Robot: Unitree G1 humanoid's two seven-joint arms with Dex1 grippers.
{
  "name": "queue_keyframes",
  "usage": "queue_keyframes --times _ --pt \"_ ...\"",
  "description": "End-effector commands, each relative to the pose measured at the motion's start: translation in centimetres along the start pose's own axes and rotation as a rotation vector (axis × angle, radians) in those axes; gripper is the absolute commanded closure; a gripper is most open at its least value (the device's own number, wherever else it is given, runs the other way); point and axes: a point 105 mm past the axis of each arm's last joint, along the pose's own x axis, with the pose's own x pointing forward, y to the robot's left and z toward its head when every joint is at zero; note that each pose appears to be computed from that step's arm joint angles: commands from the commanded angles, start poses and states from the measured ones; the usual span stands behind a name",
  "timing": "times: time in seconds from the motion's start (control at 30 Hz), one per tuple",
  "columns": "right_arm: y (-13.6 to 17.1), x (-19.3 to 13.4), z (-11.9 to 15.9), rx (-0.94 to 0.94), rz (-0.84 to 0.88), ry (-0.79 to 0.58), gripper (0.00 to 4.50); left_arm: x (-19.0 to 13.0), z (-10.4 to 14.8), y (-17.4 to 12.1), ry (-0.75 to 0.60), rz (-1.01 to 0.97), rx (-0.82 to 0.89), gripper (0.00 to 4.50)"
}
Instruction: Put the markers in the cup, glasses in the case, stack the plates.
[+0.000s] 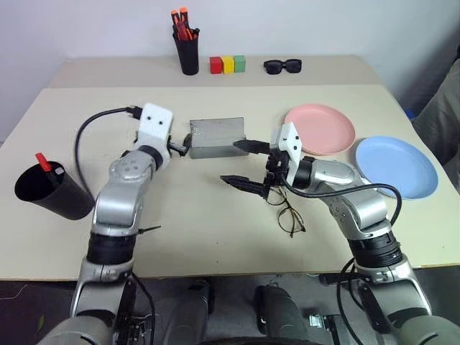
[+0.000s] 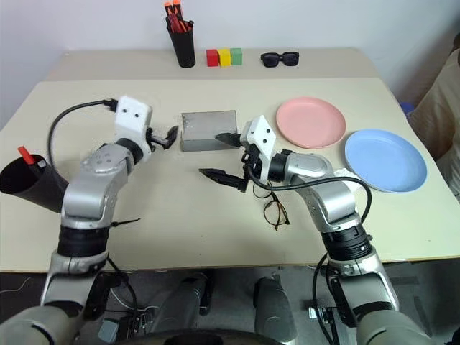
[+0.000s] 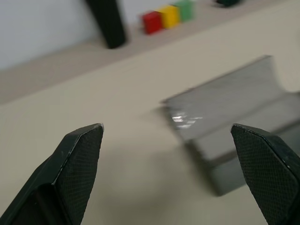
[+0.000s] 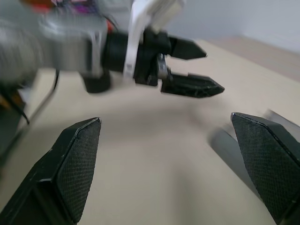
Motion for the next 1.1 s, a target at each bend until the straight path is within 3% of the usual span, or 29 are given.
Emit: queue_keyframes --times 0.03,0.27,0.47,0.57,0.77,0.8,0.97,1.1 --pt "-0.6 -1.9 0.4 -0.077 -0.018 0.041 0.00 1.7 0.2 -2.1 0.035 -0.214 0.063 0.06" --pt "0.0 -6.2 -0.4 -0.123 -0.013 0.187 0.00 4.1 -0.3 -3.8 0.135 -0.475 0.126 0.06" --pt "0.3 -7.5 -0.7 -0.128 -0.070 0.214 0.00 5.3 -1.1 -3.7 0.191 -0.549 0.188 0.06" --pt "0.6 -7.5 -0.8 -0.126 -0.087 0.211 0.00 5.5 -1.7 -3.7 0.214 -0.574 0.206 0.95" --pt "0.6 -7.6 -0.9 -0.124 -0.097 0.215 0.00 5.3 -2.5 -3.7 0.223 -0.606 0.236 4.09" --pt "0.5 -7.7 -0.9 -0.124 -0.098 0.215 0.00 5.3 -2.5 -3.7 0.221 -0.607 0.243 4.45" --pt "0.0 -7.7 -1.1 -0.112 -0.101 0.238 0.00 3.0 -1.5 -5.1 0.065 -0.765 0.371 4.45" --pt "-0.4 -8.1 -1.8 -0.059 -0.120 0.285 0.00 -1.4 -1.8 -6.5 0.026 -0.957 0.474 4.45"
